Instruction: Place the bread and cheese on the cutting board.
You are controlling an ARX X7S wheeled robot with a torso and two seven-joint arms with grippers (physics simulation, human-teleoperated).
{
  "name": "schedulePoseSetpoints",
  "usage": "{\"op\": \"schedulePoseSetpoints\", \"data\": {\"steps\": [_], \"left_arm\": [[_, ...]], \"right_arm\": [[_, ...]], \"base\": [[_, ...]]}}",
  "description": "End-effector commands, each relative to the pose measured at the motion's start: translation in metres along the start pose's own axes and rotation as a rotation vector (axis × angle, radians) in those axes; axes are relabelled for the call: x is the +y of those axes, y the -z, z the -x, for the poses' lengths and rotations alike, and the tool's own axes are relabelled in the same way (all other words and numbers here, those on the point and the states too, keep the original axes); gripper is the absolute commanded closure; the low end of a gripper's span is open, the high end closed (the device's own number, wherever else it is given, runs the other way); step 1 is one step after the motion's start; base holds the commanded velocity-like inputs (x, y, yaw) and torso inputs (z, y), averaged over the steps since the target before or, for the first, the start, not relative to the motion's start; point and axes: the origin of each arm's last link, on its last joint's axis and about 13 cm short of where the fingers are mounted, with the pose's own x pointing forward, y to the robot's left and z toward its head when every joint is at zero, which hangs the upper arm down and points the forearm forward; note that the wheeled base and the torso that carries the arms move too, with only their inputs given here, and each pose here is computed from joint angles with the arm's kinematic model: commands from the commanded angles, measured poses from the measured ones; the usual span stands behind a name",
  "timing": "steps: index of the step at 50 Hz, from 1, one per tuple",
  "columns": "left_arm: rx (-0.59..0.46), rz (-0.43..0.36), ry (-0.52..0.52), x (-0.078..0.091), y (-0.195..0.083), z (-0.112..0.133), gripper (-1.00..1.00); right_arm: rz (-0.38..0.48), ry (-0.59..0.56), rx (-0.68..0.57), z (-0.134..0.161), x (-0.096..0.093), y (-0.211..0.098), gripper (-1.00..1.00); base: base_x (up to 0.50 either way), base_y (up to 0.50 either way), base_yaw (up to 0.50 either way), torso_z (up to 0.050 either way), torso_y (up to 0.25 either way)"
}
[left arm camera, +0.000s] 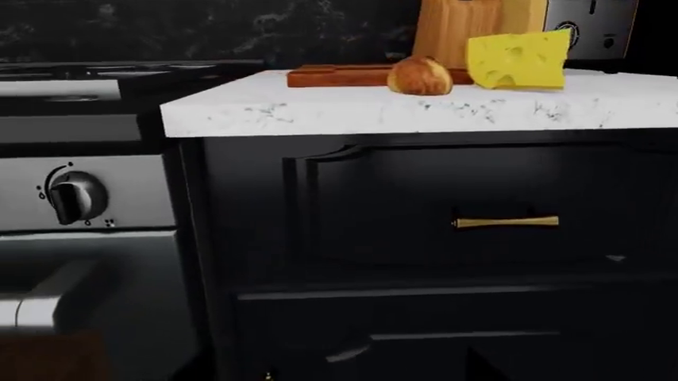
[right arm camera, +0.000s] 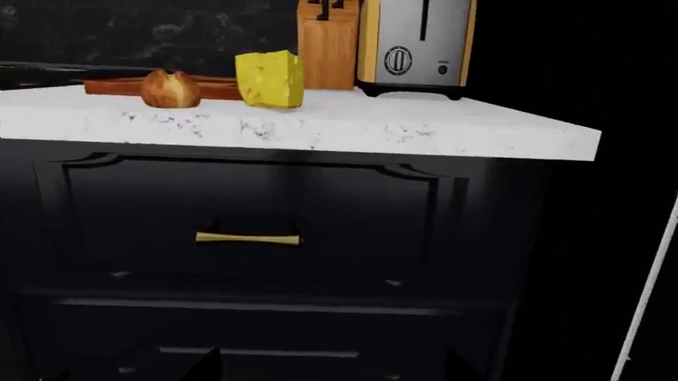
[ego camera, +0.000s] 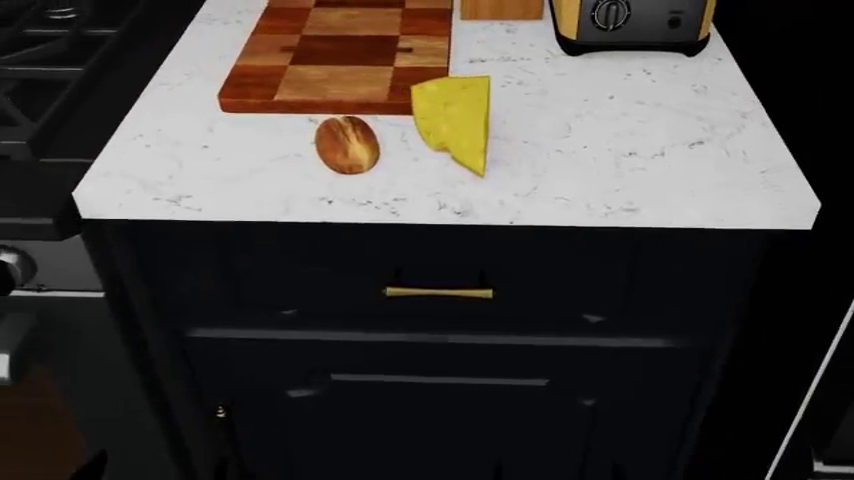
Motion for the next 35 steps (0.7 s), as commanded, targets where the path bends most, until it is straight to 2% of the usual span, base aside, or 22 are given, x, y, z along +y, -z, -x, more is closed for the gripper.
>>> {"op": "schedulePoseSetpoints", "data": {"steps": [1,4,7,9,10,15,18,26,31,32,35], "left_arm": [[0.001,-0.010,-0.009,-0.003,-0.006,-0.003,-1.00],[-0.060,-0.006,-0.035,-0.001,-0.013,-0.003,-1.00],[-0.097,-0.033,-0.047,0.001,-0.024,-0.004,-1.00],[-0.159,-0.074,-0.043,-0.001,-0.043,-0.002,-1.00],[-0.210,-0.096,-0.045,-0.002,-0.056,-0.002,-1.00],[-0.303,-0.075,-0.052,0.000,-0.101,-0.008,-1.00],[-0.332,-0.057,-0.060,0.004,-0.126,-0.012,-1.00],[-0.409,-0.047,-0.069,0.008,-0.169,-0.007,-1.00],[-0.419,-0.064,-0.071,0.010,-0.173,-0.002,-1.00],[-0.437,-0.071,-0.058,0.010,-0.176,0.002,-1.00],[-0.460,-0.098,-0.038,0.008,-0.178,0.006,-1.00]], "right_arm": [[-0.008,0.010,-0.011,-0.001,-0.003,-0.001,-1.00],[-0.030,0.010,-0.035,-0.001,-0.005,-0.008,-1.00],[-0.009,-0.004,-0.096,-0.002,-0.006,-0.035,-1.00],[-0.003,-0.007,-0.139,-0.002,-0.008,-0.060,-1.00],[0.011,0.027,-0.160,-0.005,-0.012,-0.077,-1.00],[-0.006,0.028,-0.269,-0.009,-0.021,-0.133,-1.00],[0.027,0.039,-0.314,-0.013,-0.022,-0.157,-1.00],[0.021,0.029,-0.395,-0.010,-0.024,-0.185,-1.00],[0.016,0.013,-0.409,-0.005,-0.025,-0.185,-1.00],[0.035,0.002,-0.406,-0.003,-0.025,-0.184,-1.00],[0.024,-0.015,-0.406,-0.001,-0.026,-0.185,-1.00]], "base": [[0.50,0.00,0.00,0.000,0.000],[0.50,0.00,0.00,0.000,0.000],[0.50,0.00,0.00,0.000,0.000],[0.50,0.00,0.00,0.000,0.000],[0.20,0.00,0.00,0.000,0.000],[0.00,0.00,0.00,0.000,0.000],[0.00,0.00,0.00,0.000,0.000],[0.00,0.00,0.00,0.000,0.000],[0.00,0.00,0.00,0.000,0.000],[0.50,0.00,0.00,0.000,0.000],[0.50,0.00,0.00,0.000,0.000]]}}
